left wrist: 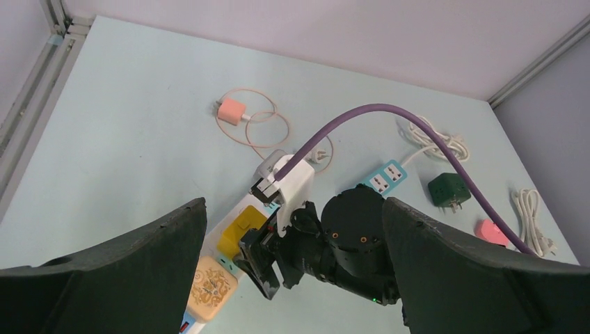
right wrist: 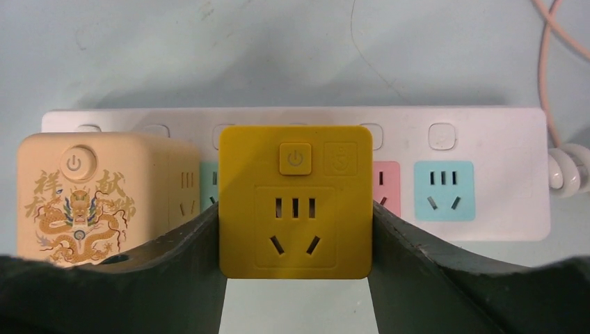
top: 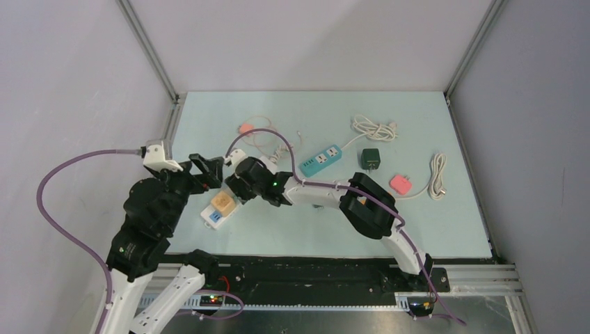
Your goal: Insert the plug
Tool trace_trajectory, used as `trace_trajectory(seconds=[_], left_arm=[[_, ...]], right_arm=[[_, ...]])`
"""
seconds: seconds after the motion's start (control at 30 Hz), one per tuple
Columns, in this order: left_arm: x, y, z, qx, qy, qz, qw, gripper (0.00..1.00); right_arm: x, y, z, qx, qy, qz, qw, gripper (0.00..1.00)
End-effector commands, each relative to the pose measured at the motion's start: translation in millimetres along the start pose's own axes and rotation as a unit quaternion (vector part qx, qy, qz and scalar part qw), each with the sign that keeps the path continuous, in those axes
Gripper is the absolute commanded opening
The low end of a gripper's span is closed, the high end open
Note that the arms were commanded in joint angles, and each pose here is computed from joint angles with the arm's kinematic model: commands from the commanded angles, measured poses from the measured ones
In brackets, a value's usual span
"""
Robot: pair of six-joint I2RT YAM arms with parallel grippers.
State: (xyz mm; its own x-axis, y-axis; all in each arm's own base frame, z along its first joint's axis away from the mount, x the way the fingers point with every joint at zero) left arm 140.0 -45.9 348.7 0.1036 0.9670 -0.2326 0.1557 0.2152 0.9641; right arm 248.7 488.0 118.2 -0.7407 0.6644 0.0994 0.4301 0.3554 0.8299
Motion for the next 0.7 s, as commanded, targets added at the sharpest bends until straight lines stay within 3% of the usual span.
trace_trajectory(seconds=[0.0,0.67], left_arm=[[-4,16,-1,-0.020,-0.013,0.017,1.000,1.00],[-8,9,-3,-0.012,-0.034,0.005,0.999,1.00]], right_arm=[[-2,-5,-7,0.057,0.008,0.042,0.997,0.73],[4,28,-23,0.012,0.039,0.062,0.997,0.74]])
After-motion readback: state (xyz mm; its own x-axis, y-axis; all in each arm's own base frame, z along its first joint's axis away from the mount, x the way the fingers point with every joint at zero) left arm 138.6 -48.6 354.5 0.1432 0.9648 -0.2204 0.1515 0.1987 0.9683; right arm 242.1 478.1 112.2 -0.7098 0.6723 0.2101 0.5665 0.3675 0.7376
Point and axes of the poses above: each gripper's point midway between its finger pads, its own z axis out along the fingers, its own x axis along the line the jaws close on, y = z × x, the point moved 7 cm from there along -z, back along the fingers, and after that the axes turned 5 degrees about z, right-handed, at the moved point
